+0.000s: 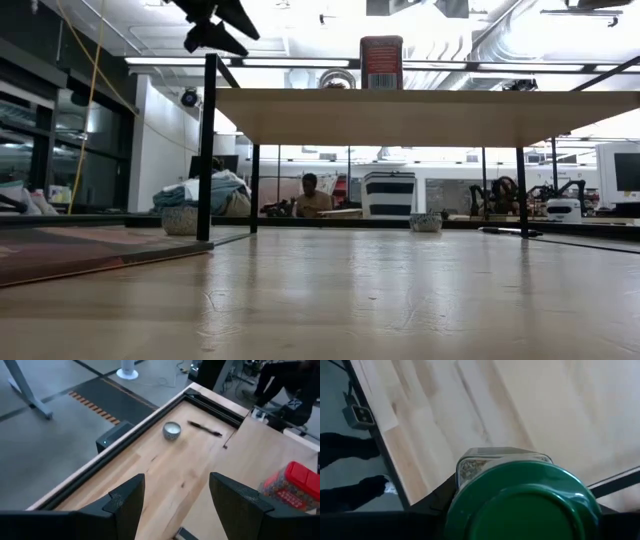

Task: Shelf spices
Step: Remove the green seasoning bottle from the shelf

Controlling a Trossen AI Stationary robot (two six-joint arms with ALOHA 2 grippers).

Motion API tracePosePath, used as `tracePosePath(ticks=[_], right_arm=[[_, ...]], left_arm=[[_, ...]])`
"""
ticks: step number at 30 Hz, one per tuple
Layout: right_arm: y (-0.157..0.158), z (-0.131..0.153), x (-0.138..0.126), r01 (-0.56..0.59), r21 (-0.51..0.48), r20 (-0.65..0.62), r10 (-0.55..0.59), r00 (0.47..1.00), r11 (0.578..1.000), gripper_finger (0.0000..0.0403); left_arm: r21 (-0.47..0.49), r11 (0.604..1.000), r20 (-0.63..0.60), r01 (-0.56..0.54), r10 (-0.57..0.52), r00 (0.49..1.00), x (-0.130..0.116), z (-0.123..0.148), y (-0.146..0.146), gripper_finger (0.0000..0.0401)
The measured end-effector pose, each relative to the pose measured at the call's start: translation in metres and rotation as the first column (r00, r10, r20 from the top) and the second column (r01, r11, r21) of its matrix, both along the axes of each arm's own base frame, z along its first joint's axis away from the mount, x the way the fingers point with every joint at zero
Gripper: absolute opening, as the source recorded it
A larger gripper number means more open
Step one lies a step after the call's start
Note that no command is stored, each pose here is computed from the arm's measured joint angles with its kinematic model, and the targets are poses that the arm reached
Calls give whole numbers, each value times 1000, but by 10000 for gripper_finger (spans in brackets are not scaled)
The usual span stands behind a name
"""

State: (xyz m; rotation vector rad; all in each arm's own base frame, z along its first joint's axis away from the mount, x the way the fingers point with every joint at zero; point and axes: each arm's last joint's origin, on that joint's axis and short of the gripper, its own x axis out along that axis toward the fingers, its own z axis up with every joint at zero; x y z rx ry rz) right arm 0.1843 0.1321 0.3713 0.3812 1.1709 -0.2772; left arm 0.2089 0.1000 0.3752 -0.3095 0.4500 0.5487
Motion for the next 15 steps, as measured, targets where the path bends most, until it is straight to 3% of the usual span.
tracePosePath(ticks=[4,9,12,15], right_arm=[[29,-16,3,71,31,-70,-68,995,997,184],[66,-45,11,211,63,-197,-195,961,975,184],[86,-63,16,320,99,-283,-282,917,942,184],[107,-74,23,427,183,-284,-368,885,886,184]], left_arm=[[38,999,-25,31,-30,999,6,-3,5,221],[45,986,-92,159,-154,984,17,-15,11,221],[11,969,-96,249,-246,964,23,-21,13,221],[8,942,-108,336,-334,936,27,-25,14,221]])
